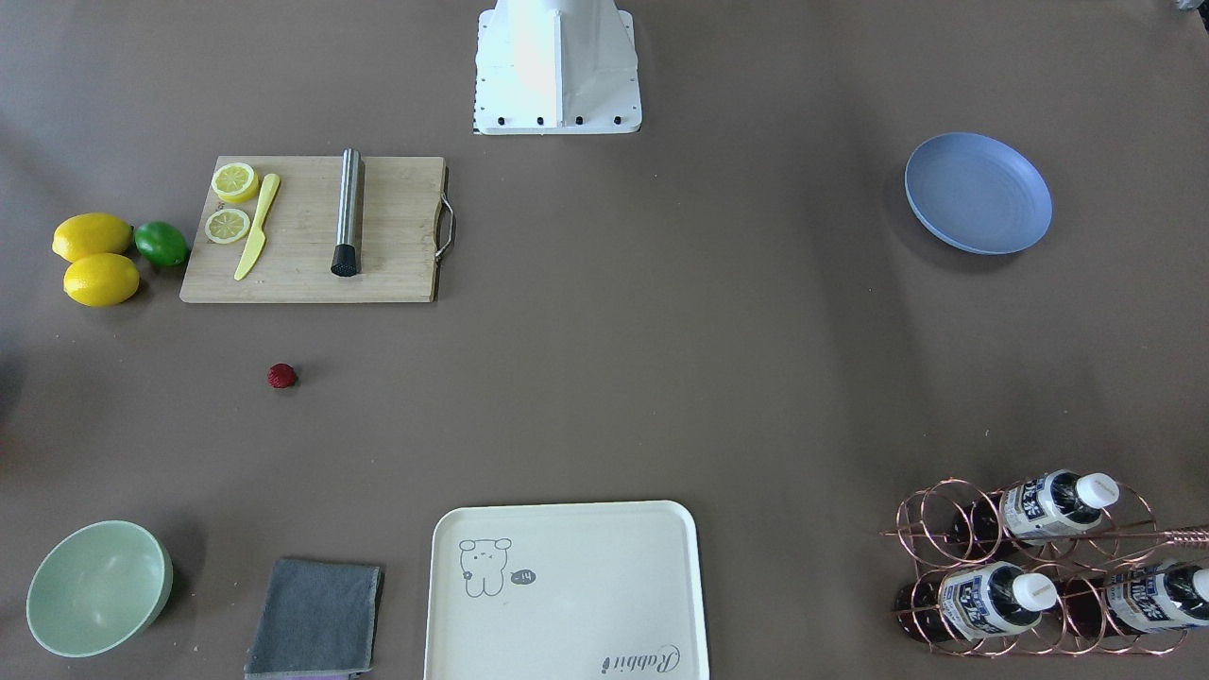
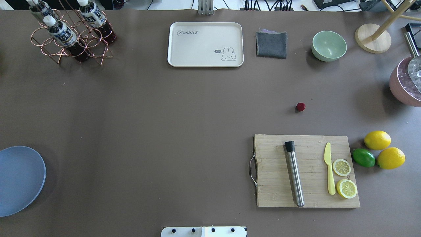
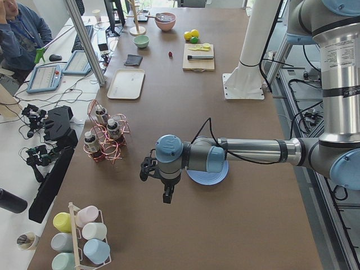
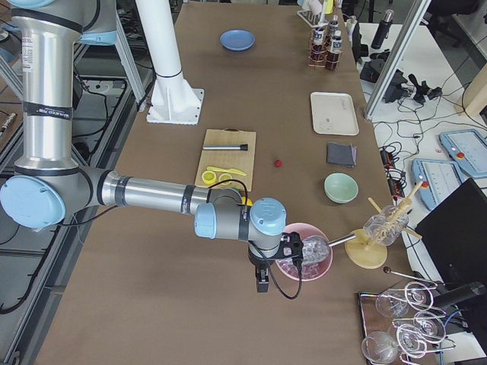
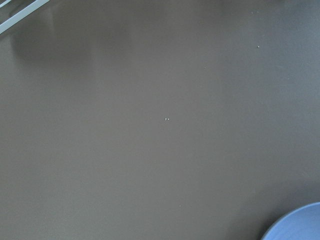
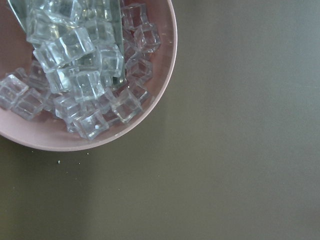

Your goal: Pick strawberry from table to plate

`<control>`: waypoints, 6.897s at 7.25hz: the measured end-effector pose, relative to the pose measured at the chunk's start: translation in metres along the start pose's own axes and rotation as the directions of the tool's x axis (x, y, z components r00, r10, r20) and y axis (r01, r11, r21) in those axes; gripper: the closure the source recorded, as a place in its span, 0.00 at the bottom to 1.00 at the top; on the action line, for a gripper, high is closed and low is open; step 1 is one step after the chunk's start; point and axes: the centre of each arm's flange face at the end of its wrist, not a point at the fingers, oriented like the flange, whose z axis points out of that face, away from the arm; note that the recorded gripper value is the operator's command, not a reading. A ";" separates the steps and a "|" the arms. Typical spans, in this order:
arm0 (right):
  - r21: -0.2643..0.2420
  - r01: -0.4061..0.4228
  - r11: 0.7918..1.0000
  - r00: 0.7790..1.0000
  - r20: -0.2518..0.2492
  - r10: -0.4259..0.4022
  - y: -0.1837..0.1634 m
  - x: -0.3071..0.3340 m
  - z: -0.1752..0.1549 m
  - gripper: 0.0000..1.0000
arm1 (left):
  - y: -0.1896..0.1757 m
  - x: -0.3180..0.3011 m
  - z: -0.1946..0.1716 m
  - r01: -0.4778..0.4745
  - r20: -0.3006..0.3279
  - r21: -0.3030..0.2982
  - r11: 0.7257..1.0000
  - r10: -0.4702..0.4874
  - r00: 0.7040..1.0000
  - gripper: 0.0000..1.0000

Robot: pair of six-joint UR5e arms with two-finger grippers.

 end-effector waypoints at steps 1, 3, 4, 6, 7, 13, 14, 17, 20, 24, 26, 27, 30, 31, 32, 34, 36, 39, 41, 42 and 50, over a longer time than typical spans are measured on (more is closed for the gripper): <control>0.002 0.001 1.000 1.000 0.000 -0.001 0.000 -0.001 -0.001 0.00 | 0.000 0.000 0.000 -0.002 -0.001 0.000 1.000 0.002 1.000 0.01; 0.005 0.004 1.000 1.000 0.000 -0.004 -0.001 -0.002 -0.002 0.00 | 0.000 0.001 -0.001 -0.009 -0.003 0.002 1.000 0.009 1.000 0.01; 0.006 0.005 1.000 1.000 -0.001 -0.005 -0.001 -0.002 -0.003 0.00 | 0.000 0.001 -0.001 -0.013 -0.002 0.002 1.000 0.013 1.000 0.01; 0.014 0.010 1.000 1.000 -0.001 -0.010 -0.002 -0.005 -0.007 0.00 | 0.001 0.001 0.000 -0.022 -0.001 0.005 1.000 0.022 1.000 0.01; 0.015 0.012 1.000 1.000 -0.002 -0.012 -0.003 -0.006 -0.008 0.00 | 0.001 0.001 0.000 -0.024 0.000 0.005 1.000 0.024 1.000 0.01; 0.025 0.001 1.000 1.000 0.027 -0.002 -0.008 -0.011 -0.011 0.00 | -0.010 0.014 -0.014 -0.056 -0.003 0.043 0.998 0.056 0.998 0.01; 0.026 0.002 1.000 1.000 0.026 -0.003 -0.009 -0.011 -0.012 0.00 | -0.014 0.020 -0.020 -0.085 -0.001 0.071 0.994 0.086 0.996 0.01; 0.067 0.035 0.997 0.998 0.040 -0.038 -0.018 -0.028 -0.031 0.00 | -0.013 0.024 -0.021 -0.206 0.021 0.185 0.961 0.206 0.978 0.01; 0.200 0.139 0.970 0.982 0.098 -0.161 -0.033 -0.065 -0.064 0.00 | -0.021 0.040 -0.012 -0.275 0.021 0.207 0.939 0.277 0.961 0.01; 0.244 0.061 0.968 0.979 0.177 -0.106 -0.021 -0.093 -0.045 0.00 | 0.015 0.019 0.041 -0.200 -0.083 0.123 0.972 0.211 0.974 0.02; 0.254 0.070 0.965 0.976 0.183 -0.119 -0.004 -0.092 -0.033 0.00 | 0.061 0.021 0.079 -0.170 -0.123 0.106 0.980 0.182 0.976 0.02; 0.259 0.078 0.963 0.975 0.183 -0.128 0.002 -0.092 -0.029 0.00 | 0.081 0.020 0.103 -0.154 -0.147 0.109 0.982 0.170 0.974 0.02; 0.261 0.087 0.961 0.974 0.179 -0.137 0.009 -0.090 -0.024 0.00 | 0.119 0.034 0.150 -0.103 -0.242 0.114 0.988 0.128 0.962 0.03; 0.260 0.088 0.962 0.974 0.178 -0.137 0.010 -0.090 -0.024 0.00 | 0.124 0.041 0.156 -0.101 -0.259 0.102 0.990 0.124 0.958 0.03; 0.260 0.088 0.961 0.975 0.177 -0.137 0.010 -0.089 -0.024 0.00 | 0.126 0.045 0.161 -0.100 -0.269 0.090 0.991 0.121 0.956 0.04; 0.260 0.086 0.962 0.975 0.174 -0.135 0.010 -0.089 -0.023 0.00 | 0.129 0.053 0.168 -0.104 -0.275 0.075 0.992 0.121 0.954 0.07; 0.258 0.086 0.962 0.976 0.173 -0.134 0.010 -0.089 -0.022 0.00 | 0.133 0.066 0.185 -0.140 -0.266 0.075 0.987 0.155 0.951 0.39; 0.258 0.086 0.962 0.976 0.174 -0.134 0.010 -0.089 -0.022 0.00 | 0.139 0.077 0.189 -0.129 -0.303 0.097 0.987 0.153 0.941 1.00; 0.257 0.086 0.963 0.975 0.175 -0.134 0.010 -0.089 -0.022 0.00 | 0.139 0.081 0.186 -0.138 -0.320 0.107 0.985 0.165 0.933 1.00; 0.257 0.087 0.963 0.975 0.175 -0.135 0.010 -0.089 -0.022 0.00 | 0.138 0.086 0.183 -0.143 -0.341 0.100 0.985 0.169 0.925 1.00; 0.233 0.066 0.970 0.978 0.179 -0.109 0.017 -0.081 -0.011 0.00 | -0.098 0.325 0.135 0.015 -0.507 0.063 0.998 0.020 0.862 1.00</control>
